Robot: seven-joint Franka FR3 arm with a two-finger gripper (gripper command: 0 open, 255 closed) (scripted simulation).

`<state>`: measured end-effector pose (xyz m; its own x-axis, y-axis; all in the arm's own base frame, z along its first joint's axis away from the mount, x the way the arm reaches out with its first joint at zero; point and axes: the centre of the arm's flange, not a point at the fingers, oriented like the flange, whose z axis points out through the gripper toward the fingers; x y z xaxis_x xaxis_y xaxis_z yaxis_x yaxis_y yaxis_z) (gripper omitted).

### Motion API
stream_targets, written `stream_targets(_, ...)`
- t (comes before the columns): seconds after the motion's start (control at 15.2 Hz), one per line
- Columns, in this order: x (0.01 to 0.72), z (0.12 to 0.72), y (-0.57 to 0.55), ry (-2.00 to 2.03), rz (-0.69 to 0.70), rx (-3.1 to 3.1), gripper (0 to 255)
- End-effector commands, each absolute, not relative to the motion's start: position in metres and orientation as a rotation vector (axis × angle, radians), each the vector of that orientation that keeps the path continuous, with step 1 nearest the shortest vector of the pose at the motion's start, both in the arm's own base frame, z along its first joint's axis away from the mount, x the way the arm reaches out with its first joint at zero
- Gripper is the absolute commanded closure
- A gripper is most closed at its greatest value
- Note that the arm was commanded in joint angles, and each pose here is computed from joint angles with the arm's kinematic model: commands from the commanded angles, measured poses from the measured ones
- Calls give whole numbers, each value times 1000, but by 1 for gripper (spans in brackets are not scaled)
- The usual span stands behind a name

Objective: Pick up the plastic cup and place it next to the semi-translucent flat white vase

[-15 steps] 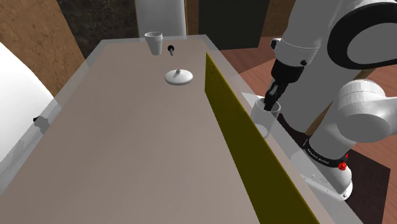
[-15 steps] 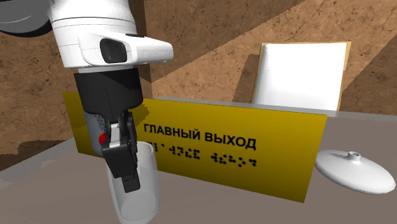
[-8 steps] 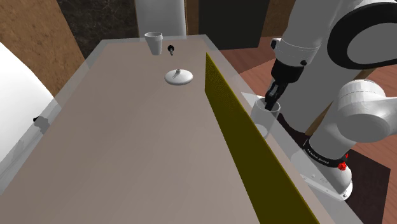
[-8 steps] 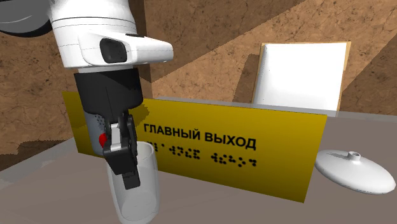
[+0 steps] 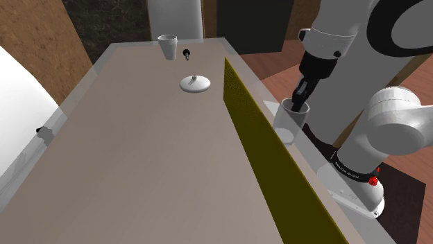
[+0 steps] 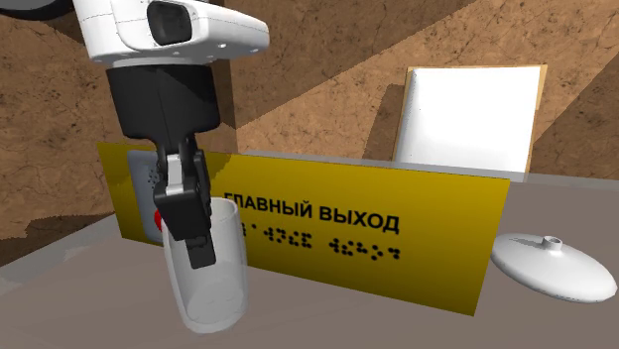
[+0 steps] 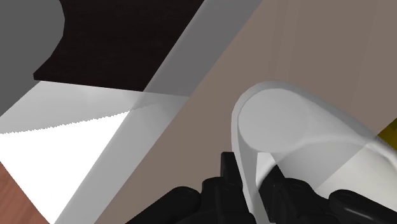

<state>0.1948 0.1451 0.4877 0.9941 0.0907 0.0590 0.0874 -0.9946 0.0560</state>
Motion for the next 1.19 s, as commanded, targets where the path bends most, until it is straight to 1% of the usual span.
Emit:
stream_targets(0.0,194,499,145,138,95,3084,255)
stream_targets(1.12,194,589,145,138,95,3084,255)
